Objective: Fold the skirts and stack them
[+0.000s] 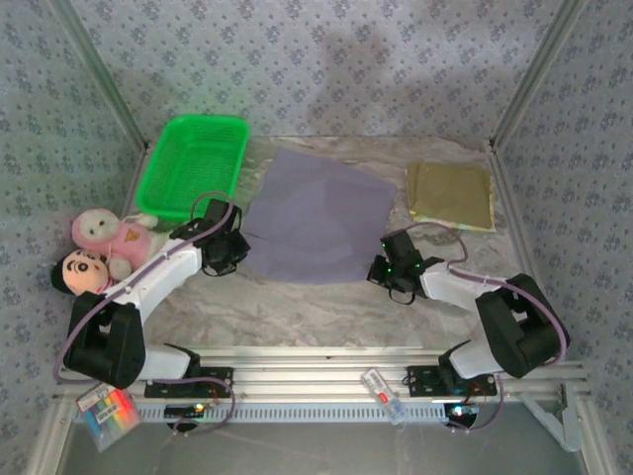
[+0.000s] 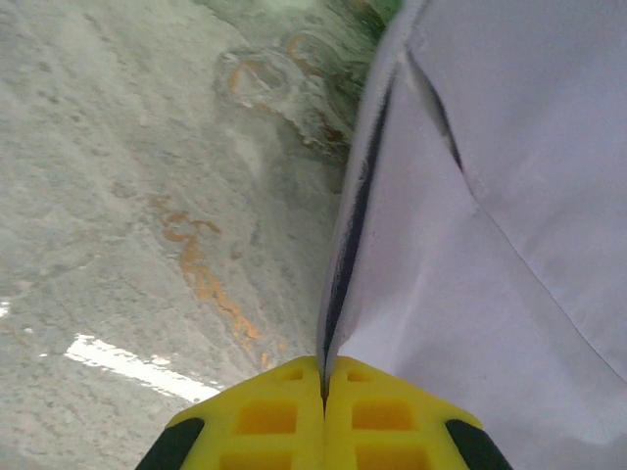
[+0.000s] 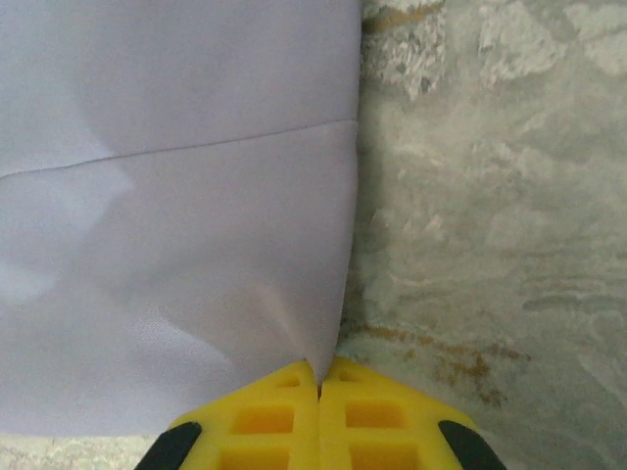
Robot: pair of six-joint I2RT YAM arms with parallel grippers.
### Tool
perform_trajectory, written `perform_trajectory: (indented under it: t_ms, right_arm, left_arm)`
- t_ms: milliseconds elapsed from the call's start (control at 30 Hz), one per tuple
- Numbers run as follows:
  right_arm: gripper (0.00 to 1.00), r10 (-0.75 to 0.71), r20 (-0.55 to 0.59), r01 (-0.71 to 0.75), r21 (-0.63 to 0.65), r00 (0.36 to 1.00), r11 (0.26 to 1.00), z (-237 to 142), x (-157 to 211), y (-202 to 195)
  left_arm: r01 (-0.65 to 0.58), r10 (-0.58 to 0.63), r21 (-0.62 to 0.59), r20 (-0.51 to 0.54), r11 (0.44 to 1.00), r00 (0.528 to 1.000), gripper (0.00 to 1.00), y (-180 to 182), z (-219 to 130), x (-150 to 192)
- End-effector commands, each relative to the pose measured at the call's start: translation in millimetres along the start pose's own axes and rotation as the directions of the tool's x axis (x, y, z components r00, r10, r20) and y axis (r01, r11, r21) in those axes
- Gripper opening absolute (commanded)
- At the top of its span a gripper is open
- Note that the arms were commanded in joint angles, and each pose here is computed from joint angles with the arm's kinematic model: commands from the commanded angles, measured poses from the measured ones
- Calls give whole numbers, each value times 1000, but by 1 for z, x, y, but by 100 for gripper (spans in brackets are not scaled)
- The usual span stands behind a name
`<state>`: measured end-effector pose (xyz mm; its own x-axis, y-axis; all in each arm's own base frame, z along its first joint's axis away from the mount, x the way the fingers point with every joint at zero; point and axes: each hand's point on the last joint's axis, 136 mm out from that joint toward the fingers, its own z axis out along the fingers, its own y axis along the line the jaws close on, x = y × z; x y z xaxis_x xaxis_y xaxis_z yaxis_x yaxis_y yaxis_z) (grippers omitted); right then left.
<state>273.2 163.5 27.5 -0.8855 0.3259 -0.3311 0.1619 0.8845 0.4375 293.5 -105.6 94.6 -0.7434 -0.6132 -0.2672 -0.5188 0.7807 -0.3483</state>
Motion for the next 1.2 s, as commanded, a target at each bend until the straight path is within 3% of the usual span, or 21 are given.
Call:
perform_trajectory:
  t_ms: [0, 167, 300, 567, 767, 933, 1167]
  right_arm:
    - [0, -12, -53, 10, -38, 999, 999, -16, 16, -3]
    - [0, -13, -116, -4, -141, 993, 990, -45, 36, 1]
    - [0, 22, -93, -40, -190, 995, 981, -70, 24, 0]
    - [0, 187, 115, -141, -324, 976, 935, -109, -67, 19]
    - [0, 317, 220, -236, -327, 922, 915, -103, -138, 21]
    - [0, 357, 246, -296, -252, 901, 921, -80, -180, 14]
    - [0, 365, 226, -327, -190, 903, 926, -44, -209, 6]
  left_arm:
    - [30, -25, -83, 57, 996, 998, 0, 30, -16, 0]
    - [-8, 18, -93, 111, 996, 994, 0, 39, -43, 5]
    - [-23, 37, -88, 154, 996, 987, 0, 35, -65, -4]
    - [-201, 165, 105, 274, 974, 947, 0, -60, -117, -57]
    - [-279, 200, 198, 345, 939, 917, 0, -123, -112, -103]
    - [-318, 217, 198, 408, 927, 887, 0, -158, -100, -143]
    - [-342, 278, 134, 352, 930, 894, 0, -176, -52, -169]
